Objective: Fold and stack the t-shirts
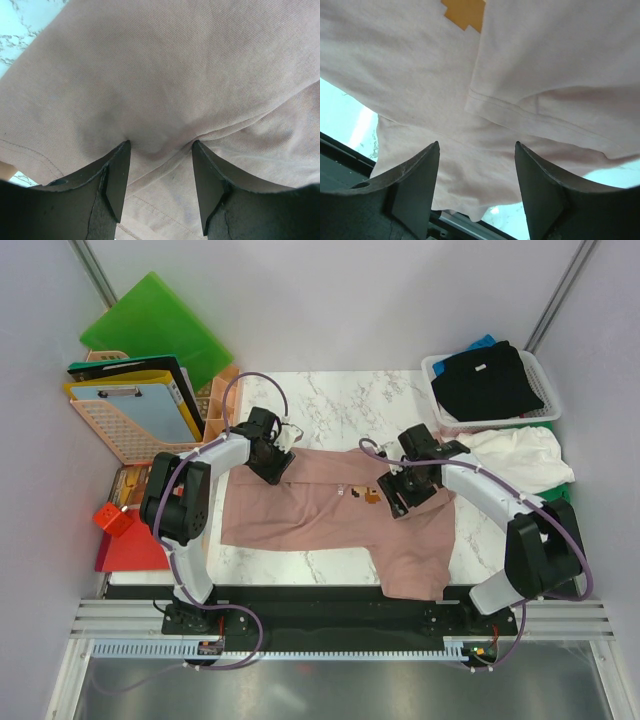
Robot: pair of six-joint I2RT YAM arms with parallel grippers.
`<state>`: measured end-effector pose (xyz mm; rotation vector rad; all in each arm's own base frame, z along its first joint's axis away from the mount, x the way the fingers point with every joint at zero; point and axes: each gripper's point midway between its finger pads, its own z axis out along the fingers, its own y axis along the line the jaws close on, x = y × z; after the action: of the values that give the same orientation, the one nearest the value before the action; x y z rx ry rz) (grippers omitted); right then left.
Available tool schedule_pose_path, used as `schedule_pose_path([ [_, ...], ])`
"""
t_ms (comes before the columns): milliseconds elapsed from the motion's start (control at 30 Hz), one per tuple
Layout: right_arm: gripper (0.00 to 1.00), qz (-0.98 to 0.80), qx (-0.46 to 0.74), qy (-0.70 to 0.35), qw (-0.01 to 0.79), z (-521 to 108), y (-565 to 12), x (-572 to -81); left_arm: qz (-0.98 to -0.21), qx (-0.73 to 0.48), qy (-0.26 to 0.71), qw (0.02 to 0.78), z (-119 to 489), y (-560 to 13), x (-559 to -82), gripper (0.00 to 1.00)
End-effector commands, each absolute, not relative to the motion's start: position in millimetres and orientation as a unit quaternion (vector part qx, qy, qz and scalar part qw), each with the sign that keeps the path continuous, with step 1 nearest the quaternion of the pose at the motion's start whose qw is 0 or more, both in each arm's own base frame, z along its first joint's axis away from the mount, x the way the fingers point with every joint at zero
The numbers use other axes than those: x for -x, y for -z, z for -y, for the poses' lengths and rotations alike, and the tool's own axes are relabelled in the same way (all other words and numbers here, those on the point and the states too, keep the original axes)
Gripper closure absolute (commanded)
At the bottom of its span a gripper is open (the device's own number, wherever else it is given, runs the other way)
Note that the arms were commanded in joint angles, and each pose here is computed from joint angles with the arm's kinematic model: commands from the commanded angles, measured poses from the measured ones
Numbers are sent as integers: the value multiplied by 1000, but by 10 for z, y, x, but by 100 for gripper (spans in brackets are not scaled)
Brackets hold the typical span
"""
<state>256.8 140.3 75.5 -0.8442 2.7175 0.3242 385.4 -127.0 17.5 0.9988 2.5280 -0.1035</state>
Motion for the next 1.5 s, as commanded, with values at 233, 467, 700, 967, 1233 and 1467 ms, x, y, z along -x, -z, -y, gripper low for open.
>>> schedule_pose_path([
  [233, 32, -951, 224, -52, 204, -723, -918, -3051, -913, -388, 26, 124, 1105, 127, -3452, 41],
  [467, 32, -966, 148, -111, 181, -230, -547, -3307, -913, -389, 19, 121, 1066, 136, -3424, 41],
  [700, 34, -964, 142, -130, 183, -253, -471, -3401, -912, -391, 18, 120, 1068, 134, -3435, 40],
  [967, 36, -963, 141, -135, 183, -273, -472, -3441, -913, -391, 19, 115, 1062, 175, -3425, 40],
  [1233, 35, -963, 149, -105, 198, -179, -589, -3440, -913, -392, 17, 113, 1053, 187, -3418, 40],
  [1467, 42, -962, 141, -140, 186, -297, -522, -3410, -913, -392, 17, 113, 1057, 191, -3439, 40],
])
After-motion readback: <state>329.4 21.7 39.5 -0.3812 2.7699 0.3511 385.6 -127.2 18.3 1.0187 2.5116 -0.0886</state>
